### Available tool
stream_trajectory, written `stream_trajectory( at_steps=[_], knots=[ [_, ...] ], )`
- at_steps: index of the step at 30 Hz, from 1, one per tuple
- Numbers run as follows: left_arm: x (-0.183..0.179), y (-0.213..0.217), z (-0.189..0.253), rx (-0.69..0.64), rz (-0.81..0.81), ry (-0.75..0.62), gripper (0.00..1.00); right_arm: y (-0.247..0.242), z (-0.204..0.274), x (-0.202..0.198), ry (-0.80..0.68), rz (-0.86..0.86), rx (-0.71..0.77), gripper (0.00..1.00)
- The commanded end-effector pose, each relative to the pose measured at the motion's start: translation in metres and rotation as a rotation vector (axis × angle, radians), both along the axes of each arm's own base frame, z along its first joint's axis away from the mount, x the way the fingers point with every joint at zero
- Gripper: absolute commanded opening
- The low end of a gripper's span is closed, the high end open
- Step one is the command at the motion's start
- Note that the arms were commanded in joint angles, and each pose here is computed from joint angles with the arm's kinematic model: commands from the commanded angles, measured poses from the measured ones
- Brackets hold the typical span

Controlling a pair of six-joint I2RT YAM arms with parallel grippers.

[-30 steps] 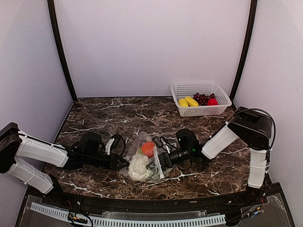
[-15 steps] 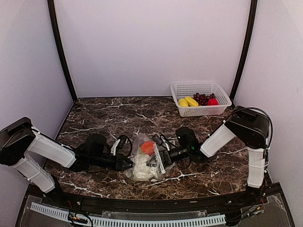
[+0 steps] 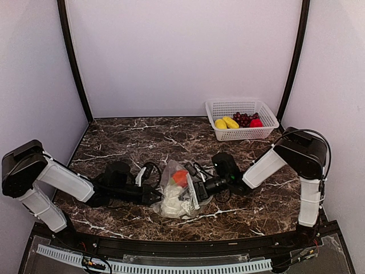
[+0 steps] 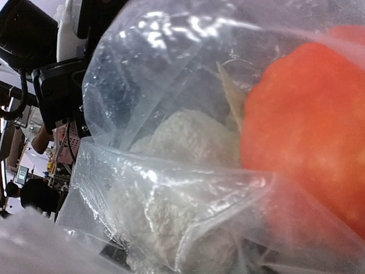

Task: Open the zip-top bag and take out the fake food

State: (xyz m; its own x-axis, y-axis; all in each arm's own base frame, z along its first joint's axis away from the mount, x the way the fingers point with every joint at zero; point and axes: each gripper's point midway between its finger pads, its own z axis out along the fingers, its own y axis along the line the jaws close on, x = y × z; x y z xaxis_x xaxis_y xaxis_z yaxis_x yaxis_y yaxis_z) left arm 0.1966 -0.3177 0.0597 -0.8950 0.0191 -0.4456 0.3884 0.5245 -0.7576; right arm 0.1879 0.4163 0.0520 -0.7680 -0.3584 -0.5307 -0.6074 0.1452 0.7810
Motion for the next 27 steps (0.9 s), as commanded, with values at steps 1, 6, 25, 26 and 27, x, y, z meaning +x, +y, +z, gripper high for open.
stream_trajectory(
  at_steps=[1,6,25,26,27],
  knots=[
    [0.022,-0.004,0.023,-0.033,0.081,-0.099,0.01,0.001,0.027,-0.026,-0.038,0.107,0.077,0.41],
    [0.024,0.01,0.025,0.005,0.129,-0.124,0.01,-0.018,0.035,-0.018,-0.044,0.05,0.09,0.35],
    [0.048,0.088,0.014,0.194,0.41,-0.136,0.01,-0.058,0.029,0.01,-0.094,-0.066,-0.047,0.29],
    [0.049,0.089,0.012,0.195,0.414,-0.13,0.01,-0.06,0.026,0.011,-0.091,-0.071,-0.06,0.28],
    [0.049,0.089,0.012,0.189,0.414,-0.129,0.01,-0.061,0.024,0.012,-0.086,-0.075,-0.067,0.28]
  ],
)
